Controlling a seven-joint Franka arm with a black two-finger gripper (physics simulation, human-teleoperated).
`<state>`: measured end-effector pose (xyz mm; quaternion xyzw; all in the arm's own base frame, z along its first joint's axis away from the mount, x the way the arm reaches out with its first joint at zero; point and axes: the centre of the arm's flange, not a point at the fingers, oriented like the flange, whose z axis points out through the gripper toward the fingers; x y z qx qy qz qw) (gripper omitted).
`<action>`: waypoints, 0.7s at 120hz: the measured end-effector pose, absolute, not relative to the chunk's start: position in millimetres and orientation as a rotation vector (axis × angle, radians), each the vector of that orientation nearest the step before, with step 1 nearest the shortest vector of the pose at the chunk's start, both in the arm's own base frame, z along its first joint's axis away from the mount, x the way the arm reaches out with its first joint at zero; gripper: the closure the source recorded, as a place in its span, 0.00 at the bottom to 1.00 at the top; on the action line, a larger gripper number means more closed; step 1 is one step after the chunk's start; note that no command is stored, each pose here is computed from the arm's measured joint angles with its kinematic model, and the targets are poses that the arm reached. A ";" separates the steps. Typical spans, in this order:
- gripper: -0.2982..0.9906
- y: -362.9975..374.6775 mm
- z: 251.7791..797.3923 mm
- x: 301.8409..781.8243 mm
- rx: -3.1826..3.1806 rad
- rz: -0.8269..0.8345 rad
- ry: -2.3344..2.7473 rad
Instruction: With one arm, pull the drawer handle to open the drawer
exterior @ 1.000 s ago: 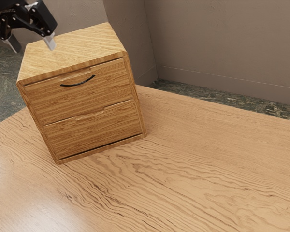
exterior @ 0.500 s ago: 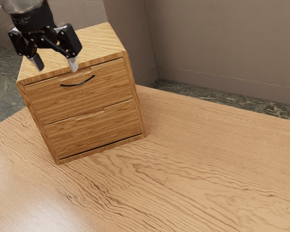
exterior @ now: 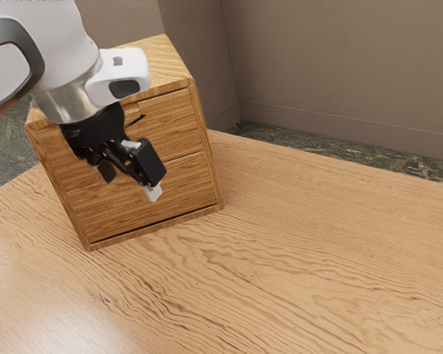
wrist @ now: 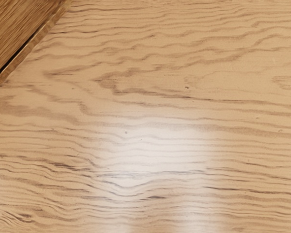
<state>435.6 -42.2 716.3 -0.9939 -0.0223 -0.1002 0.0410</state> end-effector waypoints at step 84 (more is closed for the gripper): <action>0.23 65.0 670.3 501.9 -2.627 -0.475 0.627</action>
